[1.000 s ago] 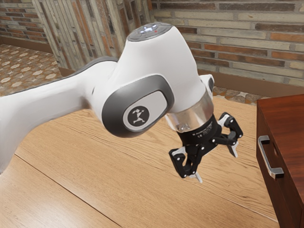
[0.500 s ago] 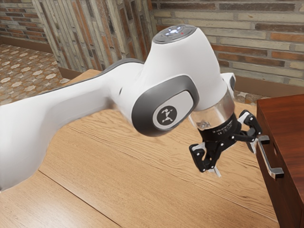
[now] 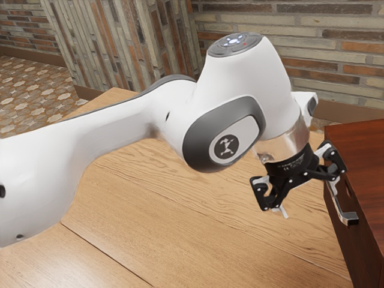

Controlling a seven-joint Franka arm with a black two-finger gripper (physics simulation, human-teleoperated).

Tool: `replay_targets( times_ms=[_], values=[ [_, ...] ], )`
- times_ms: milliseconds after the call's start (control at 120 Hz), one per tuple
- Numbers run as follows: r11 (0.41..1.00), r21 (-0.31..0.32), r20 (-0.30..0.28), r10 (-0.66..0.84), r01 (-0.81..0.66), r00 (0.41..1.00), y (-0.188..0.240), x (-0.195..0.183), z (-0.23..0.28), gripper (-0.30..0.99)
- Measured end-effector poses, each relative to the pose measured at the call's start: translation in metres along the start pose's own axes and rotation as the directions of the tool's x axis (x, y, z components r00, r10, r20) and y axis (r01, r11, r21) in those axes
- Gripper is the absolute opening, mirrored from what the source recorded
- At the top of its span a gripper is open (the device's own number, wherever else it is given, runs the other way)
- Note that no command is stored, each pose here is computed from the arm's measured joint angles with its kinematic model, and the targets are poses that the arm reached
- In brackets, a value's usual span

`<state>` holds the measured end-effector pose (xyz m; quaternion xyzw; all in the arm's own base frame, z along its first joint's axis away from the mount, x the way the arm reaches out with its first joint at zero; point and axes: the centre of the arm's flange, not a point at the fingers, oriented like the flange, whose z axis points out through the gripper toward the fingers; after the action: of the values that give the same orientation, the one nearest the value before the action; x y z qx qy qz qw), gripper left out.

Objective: Pull the drawer handle with one arm to open the drawer

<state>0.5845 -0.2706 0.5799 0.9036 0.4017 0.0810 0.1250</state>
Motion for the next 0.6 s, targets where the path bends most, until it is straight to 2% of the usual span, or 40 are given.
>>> replay_targets(
  times_ms=[600],
  values=[
    [0.996, -0.031, -0.005, 0.086, -0.086, 0.996, 0.0091, 0.0063, 0.0096, 0.69]
  ],
)
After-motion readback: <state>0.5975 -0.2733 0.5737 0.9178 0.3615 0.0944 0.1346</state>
